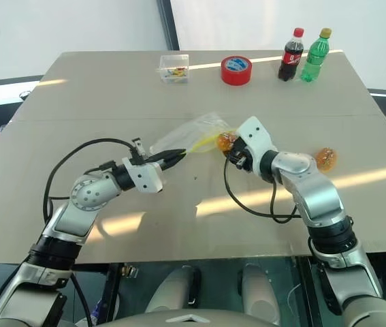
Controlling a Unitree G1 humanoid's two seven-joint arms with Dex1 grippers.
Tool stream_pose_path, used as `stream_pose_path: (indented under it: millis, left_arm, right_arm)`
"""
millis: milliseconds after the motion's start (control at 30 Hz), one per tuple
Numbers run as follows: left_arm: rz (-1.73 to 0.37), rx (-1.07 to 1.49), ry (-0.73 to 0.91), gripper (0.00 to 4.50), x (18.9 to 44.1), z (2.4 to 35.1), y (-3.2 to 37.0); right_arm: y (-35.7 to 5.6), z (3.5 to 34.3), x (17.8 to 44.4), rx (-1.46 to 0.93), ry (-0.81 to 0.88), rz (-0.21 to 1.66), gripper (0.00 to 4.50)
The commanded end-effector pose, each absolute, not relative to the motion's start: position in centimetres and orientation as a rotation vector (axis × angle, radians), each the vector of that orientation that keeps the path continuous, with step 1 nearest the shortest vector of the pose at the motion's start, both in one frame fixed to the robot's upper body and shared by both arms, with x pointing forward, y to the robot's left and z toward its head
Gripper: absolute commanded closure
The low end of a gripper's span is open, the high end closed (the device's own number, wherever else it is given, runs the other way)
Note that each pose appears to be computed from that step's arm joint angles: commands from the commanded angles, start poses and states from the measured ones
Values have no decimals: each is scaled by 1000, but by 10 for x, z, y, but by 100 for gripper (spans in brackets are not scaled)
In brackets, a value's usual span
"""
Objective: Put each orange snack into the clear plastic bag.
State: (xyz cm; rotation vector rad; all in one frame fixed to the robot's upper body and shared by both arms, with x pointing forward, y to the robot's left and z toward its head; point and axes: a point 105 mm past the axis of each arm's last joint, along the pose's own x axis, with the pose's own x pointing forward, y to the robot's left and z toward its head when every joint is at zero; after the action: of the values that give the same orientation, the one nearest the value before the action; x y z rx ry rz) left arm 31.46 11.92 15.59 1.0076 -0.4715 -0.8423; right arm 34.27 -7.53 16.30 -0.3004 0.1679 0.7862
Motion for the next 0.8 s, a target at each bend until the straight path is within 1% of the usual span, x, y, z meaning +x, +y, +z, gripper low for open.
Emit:
stream_pose_path:
  millis: [33, 267, 433, 500, 567, 633, 733, 800]
  left_arm:
    - [-840, 1010, -520, 450, 309, 163, 118]
    - [-846, 1000, -525, 450, 309, 163, 118]
    - [-816, 929, -554, 450, 311, 174, 112]
    - [-819, 914, -561, 450, 311, 175, 111]
    - [-831, 915, -565, 450, 310, 173, 112]
    - [-835, 901, -567, 450, 308, 172, 113]
    - [-800, 873, -566, 450, 313, 177, 116]
    - [-819, 891, -556, 450, 311, 172, 117]
  right_arm:
    - [-80, 179, 342, -289, 114, 784, 274]
    - [-78, 179, 343, -270, 116, 789, 274]
    - [-61, 154, 340, -291, 161, 830, 274]
    - [-57, 143, 341, -349, 176, 843, 274]
    - [-61, 135, 349, -440, 180, 818, 274]
    - [-64, 135, 357, -495, 172, 794, 274]
    - [-64, 140, 363, -501, 152, 793, 274]
    - [-60, 148, 363, -390, 139, 803, 274]
